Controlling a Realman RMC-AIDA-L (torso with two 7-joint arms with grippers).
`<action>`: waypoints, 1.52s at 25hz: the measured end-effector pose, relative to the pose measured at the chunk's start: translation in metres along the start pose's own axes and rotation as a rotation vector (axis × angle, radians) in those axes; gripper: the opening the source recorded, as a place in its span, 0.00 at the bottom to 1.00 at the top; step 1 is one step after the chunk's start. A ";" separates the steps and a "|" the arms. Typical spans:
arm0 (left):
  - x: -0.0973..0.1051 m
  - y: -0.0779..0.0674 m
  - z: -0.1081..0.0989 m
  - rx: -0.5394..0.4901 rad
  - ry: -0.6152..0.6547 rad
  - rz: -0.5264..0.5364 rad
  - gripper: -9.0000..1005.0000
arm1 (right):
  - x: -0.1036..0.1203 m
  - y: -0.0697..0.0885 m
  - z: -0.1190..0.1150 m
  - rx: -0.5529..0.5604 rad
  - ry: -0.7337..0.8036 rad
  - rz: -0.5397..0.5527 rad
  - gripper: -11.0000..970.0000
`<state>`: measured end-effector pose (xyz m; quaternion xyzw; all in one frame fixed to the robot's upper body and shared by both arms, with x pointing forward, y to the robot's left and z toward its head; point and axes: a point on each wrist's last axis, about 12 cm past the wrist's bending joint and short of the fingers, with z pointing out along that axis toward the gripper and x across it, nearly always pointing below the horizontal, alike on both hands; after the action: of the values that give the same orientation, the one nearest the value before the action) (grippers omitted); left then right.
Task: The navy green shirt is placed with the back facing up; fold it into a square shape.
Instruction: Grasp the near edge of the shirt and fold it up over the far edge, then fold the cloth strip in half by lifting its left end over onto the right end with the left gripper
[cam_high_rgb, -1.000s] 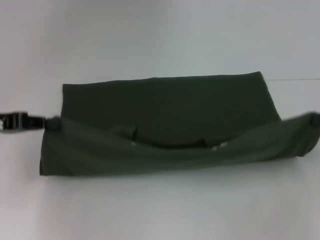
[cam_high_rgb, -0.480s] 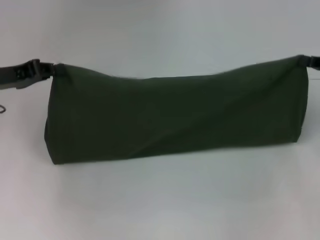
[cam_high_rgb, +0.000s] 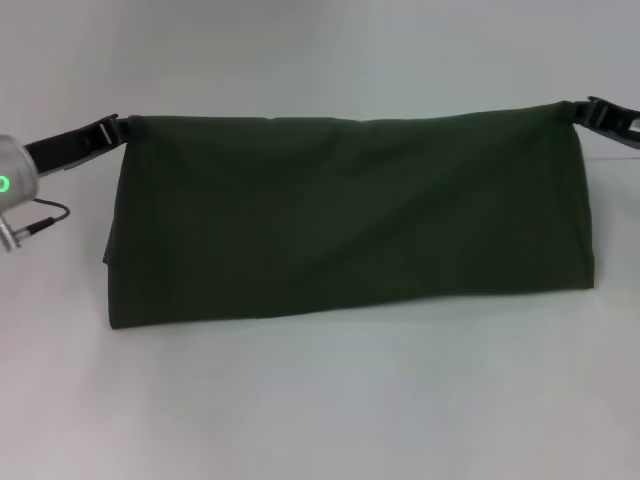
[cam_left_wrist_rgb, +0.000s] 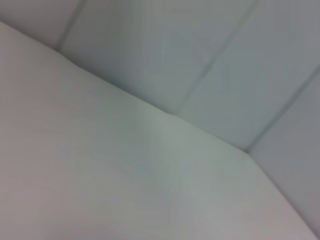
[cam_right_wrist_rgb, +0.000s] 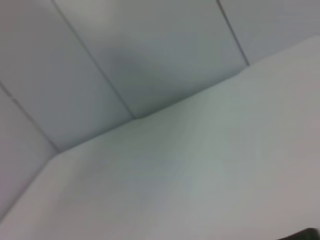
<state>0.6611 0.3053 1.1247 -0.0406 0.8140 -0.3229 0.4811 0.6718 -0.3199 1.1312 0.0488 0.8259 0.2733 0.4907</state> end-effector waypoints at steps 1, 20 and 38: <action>0.003 -0.001 0.003 -0.015 -0.012 0.004 0.04 | 0.002 0.002 0.005 0.021 0.001 -0.006 0.05; 0.044 -0.014 0.037 -0.155 -0.109 0.088 0.06 | 0.010 0.031 0.043 0.195 -0.020 -0.186 0.28; 0.036 0.007 -0.018 0.078 -0.166 0.033 0.74 | 0.021 -0.003 -0.009 -0.006 -0.069 -0.116 0.82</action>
<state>0.6288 0.3058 1.0992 -0.0350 0.7588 -0.3419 0.5533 0.6537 -0.3189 1.1166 0.0088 0.8091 0.2449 0.5341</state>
